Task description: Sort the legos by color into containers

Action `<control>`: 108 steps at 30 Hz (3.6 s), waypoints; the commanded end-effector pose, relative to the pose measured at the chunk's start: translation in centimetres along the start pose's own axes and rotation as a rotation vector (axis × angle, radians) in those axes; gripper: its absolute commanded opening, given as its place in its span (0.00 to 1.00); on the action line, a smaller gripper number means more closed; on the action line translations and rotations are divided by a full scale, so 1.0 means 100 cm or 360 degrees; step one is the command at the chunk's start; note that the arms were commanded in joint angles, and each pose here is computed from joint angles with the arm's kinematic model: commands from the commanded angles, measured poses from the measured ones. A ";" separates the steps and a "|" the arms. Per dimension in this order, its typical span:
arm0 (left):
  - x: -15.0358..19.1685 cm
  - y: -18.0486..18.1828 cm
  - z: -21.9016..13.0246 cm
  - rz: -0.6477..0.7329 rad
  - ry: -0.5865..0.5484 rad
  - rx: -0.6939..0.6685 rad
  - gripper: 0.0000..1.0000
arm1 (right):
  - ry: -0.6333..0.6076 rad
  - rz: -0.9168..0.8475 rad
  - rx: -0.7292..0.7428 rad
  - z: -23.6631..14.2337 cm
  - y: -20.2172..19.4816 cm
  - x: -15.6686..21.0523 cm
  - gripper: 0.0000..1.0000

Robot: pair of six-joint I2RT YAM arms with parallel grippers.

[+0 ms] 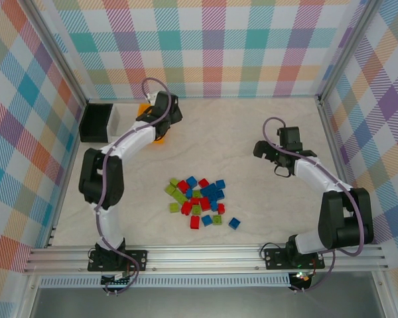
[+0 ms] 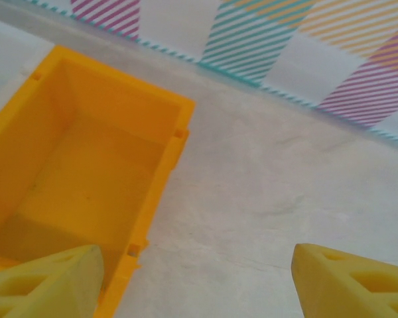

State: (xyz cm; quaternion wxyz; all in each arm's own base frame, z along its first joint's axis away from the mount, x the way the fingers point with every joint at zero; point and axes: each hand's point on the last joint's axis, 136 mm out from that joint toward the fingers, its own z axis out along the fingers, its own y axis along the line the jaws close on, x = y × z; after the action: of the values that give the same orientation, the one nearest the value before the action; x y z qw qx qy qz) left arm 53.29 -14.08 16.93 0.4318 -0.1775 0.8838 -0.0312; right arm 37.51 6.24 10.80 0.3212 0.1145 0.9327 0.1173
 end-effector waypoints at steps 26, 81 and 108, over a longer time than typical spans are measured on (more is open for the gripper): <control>0.089 -0.053 0.037 0.0106 0.0414 0.0255 0.51 | -0.0059 0.0020 -0.0113 -0.018 0.015 -0.003 1.00; 0.052 0.114 -0.270 -0.0090 -0.0398 0.0240 1.00 | 0.0291 -0.0394 -0.0129 0.104 0.147 -0.004 0.04; 0.066 0.101 -0.257 -0.0039 -0.0272 0.0267 1.00 | 0.0303 -0.0469 0.0004 0.064 0.077 -0.017 0.00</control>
State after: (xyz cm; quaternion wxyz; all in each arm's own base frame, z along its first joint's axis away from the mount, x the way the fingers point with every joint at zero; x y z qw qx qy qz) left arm 26.75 -9.60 25.73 0.5216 -0.1483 0.8349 -0.0938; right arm 44.02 13.51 8.15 0.2503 -0.0183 0.9657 0.0667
